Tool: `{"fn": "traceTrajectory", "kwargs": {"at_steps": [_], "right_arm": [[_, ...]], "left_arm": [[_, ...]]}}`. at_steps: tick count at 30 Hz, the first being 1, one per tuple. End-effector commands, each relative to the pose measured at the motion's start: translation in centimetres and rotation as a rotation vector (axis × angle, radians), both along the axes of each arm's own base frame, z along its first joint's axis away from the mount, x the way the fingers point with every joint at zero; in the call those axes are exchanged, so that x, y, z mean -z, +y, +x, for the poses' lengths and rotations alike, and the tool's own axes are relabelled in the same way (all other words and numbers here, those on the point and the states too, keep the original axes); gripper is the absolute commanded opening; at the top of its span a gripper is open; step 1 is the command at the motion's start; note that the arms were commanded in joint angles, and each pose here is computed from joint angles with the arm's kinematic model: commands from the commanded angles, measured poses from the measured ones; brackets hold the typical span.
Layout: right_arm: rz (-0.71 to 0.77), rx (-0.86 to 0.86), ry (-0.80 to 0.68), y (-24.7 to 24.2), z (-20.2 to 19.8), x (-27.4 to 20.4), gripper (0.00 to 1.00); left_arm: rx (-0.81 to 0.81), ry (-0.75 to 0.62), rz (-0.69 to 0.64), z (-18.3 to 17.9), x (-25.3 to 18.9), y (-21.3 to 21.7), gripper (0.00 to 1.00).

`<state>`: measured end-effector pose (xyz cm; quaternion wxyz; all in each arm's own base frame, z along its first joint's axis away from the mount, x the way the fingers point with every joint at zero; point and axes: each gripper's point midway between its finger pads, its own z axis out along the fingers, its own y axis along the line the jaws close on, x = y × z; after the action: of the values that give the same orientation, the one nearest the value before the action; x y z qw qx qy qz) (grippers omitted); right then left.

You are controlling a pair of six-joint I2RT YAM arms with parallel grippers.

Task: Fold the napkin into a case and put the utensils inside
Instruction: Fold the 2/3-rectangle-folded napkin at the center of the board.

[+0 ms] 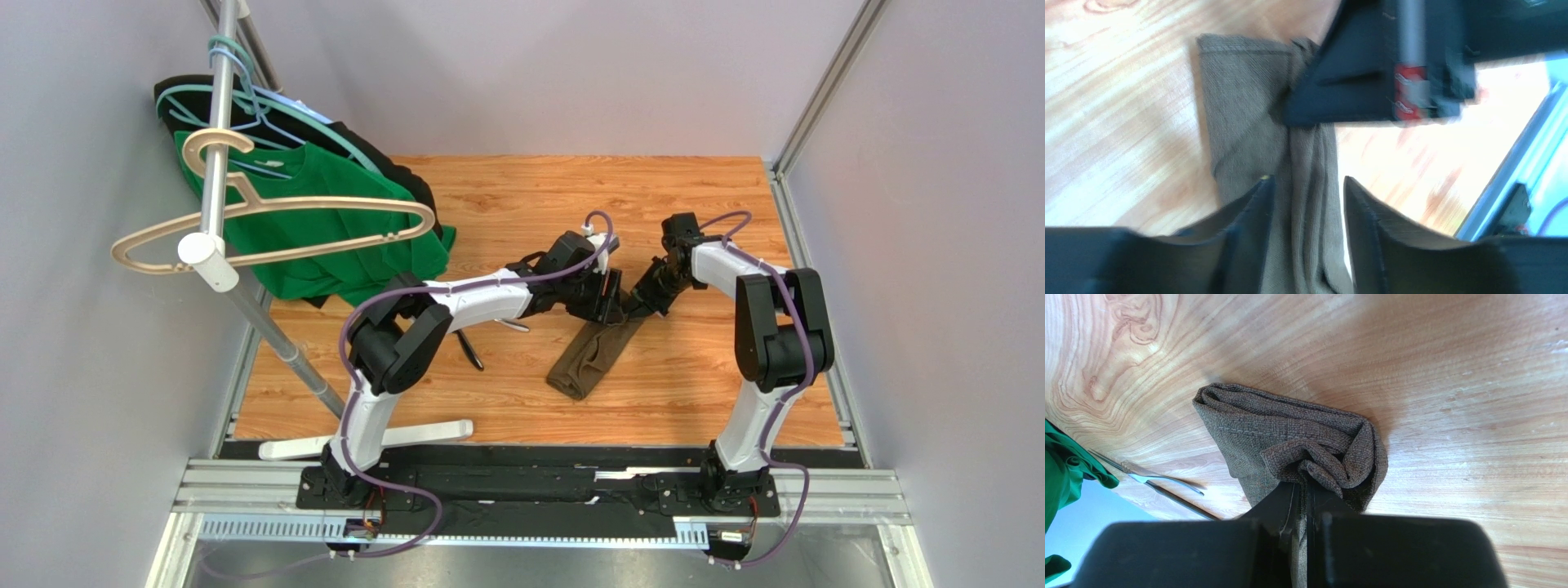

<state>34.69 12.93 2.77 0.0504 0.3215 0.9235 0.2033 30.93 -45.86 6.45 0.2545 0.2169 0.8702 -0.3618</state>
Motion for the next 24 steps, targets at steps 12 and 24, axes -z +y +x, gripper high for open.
{"fn": "traceTrajectory", "kwargs": {"at_steps": [12,24], "right_arm": [[0.016,0.0,-0.07,0.1,2.3,-0.6,0.0],[0.036,-0.044,-0.111,0.5,2.5,-1.3,0.0]], "left_arm": [[0.279,-0.142,0.187,-1.5,-1.4,2.6,0.98],[0.297,-0.017,0.148,-1.8,2.1,2.5,0.86]]}}
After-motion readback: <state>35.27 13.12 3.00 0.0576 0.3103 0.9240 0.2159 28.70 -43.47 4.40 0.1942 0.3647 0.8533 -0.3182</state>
